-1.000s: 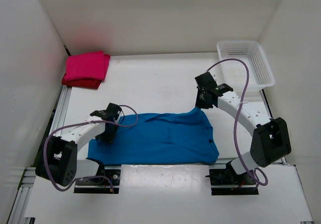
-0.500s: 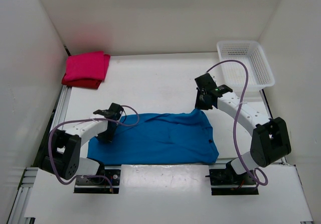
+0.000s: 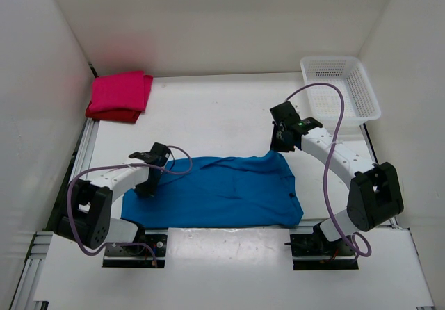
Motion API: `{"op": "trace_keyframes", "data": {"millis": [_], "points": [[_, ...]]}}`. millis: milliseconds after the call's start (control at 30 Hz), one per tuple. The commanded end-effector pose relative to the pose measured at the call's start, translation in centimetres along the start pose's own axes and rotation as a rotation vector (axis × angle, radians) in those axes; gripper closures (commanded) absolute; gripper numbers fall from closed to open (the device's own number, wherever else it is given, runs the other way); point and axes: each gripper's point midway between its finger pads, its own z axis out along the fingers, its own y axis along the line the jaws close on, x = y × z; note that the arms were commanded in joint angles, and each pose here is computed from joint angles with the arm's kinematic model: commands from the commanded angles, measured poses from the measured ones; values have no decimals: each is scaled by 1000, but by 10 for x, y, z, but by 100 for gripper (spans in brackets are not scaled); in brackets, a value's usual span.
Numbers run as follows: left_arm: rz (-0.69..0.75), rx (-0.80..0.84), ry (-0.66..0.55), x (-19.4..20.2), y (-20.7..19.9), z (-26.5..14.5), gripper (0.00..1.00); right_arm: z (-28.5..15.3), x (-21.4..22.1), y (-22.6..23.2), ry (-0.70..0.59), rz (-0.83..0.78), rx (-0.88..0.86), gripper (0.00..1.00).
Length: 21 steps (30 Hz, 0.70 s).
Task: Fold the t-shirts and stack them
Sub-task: Fold the other side of the tshirt into a rectangle
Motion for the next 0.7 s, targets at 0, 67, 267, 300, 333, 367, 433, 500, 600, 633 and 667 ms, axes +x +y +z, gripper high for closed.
{"op": "trace_keyframes", "data": {"millis": [0, 67, 267, 300, 333, 367, 433, 500, 600, 633, 667], "points": [[-34, -11, -61, -22, 7, -8, 84, -10, -11, 6, -45, 16, -32, 99], [-38, -11, -70, -26, 7, -8, 88, -10, -11, 6, -45, 16, -32, 99], [-46, -13, -87, -32, 8, -10, 90, -10, -11, 6, -45, 16, -32, 99], [-52, -23, -97, -36, 10, -12, 90, -10, -11, 6, -45, 16, -32, 99], [-88, -27, -119, -44, 17, -13, 90, -12, -14, 8, -52, 18, -37, 99], [-111, -41, -134, -50, 22, -14, 90, -14, -18, 9, -63, 9, -43, 99], [-146, -77, -138, -59, 34, -13, 90, -15, -25, 11, -77, 3, -40, 99], [-197, -116, -138, -77, 53, -14, 90, -22, -36, 13, -104, -13, -43, 99], [-253, -167, -156, -103, 76, -17, 90, -32, -49, 15, -133, -35, -45, 99], [-257, -168, -164, -110, 78, -19, 90, -35, -52, 17, -142, -32, -50, 99], [-280, -189, -180, -123, 87, -21, 90, -37, -56, 18, -151, -44, -54, 99]]}}
